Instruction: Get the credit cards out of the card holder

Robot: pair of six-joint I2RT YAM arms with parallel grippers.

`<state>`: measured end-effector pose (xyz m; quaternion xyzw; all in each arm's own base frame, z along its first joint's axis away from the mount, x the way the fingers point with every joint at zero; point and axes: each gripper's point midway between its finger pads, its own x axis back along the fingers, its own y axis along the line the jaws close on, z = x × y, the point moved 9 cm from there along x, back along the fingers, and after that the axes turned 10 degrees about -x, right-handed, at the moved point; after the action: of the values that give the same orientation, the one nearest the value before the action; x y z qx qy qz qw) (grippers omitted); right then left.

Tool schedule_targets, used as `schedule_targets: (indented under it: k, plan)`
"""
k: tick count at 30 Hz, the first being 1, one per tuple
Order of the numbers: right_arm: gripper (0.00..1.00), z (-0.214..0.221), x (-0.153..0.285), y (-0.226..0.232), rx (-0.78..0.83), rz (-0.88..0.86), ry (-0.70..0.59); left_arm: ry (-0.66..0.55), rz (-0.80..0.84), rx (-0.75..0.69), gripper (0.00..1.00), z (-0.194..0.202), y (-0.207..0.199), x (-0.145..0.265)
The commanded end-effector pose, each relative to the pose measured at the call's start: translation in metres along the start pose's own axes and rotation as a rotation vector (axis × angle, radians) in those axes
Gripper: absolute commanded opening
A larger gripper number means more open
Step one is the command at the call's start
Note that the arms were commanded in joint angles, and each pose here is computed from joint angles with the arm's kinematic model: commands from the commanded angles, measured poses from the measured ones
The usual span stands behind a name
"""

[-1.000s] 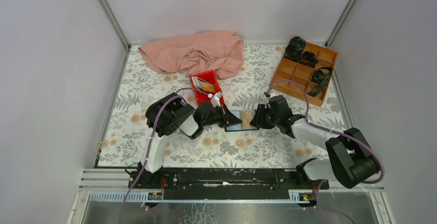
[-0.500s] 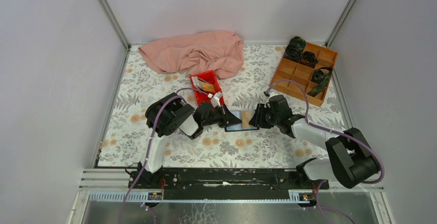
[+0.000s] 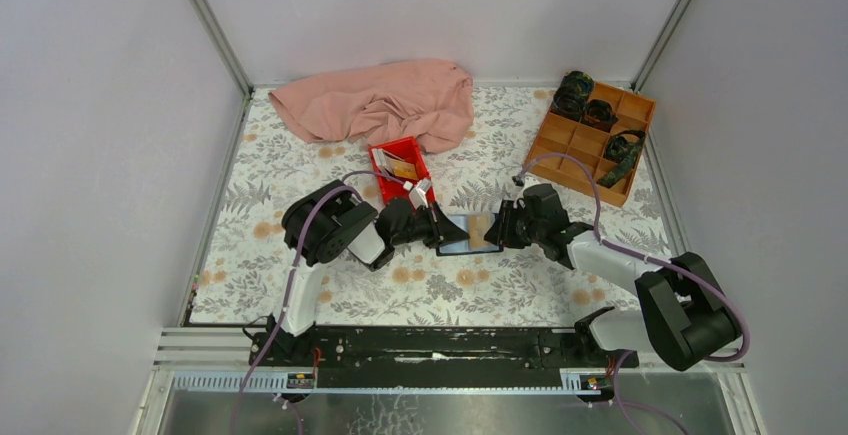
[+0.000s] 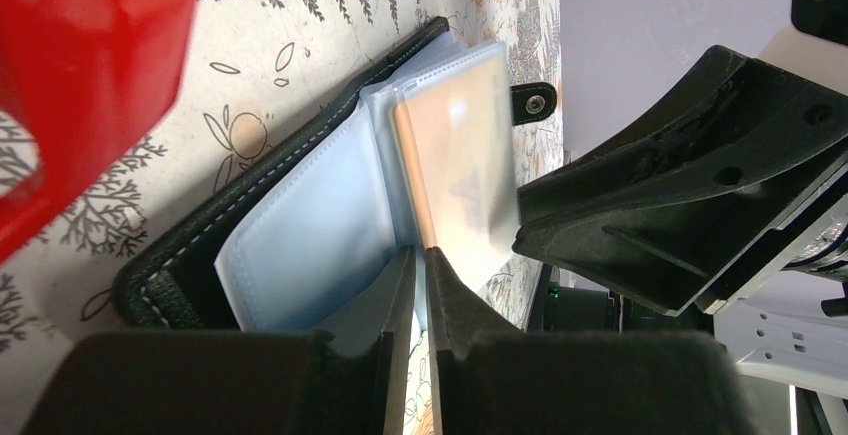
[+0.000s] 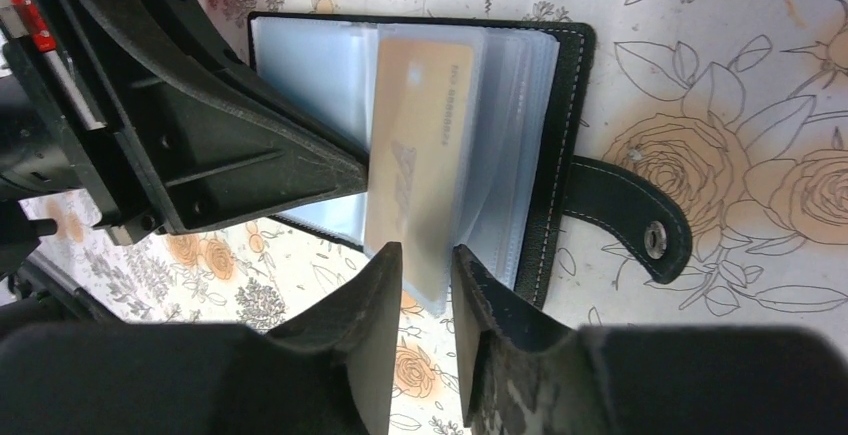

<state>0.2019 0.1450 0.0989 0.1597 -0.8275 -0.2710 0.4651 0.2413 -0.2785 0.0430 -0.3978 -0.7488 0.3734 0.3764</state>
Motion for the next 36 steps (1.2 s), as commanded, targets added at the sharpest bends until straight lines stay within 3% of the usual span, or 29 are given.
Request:
schedule_targets:
  k: [1, 13, 20, 36]
  plan:
    - [0.3, -0.01, 0.007, 0.015, 0.022, -0.079, -0.02, 0.077, -0.149, 0.035, 0.16, 0.022, 0.032, 0.008]
    - [0.01, -0.012, 0.01, 0.018, 0.027, -0.072, -0.022, 0.076, -0.146, 0.031, 0.16, 0.022, 0.031, 0.009]
    - [0.0, -0.01, 0.009, 0.034, 0.123, -0.012, -0.015, 0.047, -0.163, 0.005, 0.27, 0.016, 0.021, 0.016]
    - [0.06, 0.003, 0.001, 0.062, 0.266, 0.085, -0.005, 0.057, -0.287, -0.081, 0.28, 0.011, 0.016, 0.031]
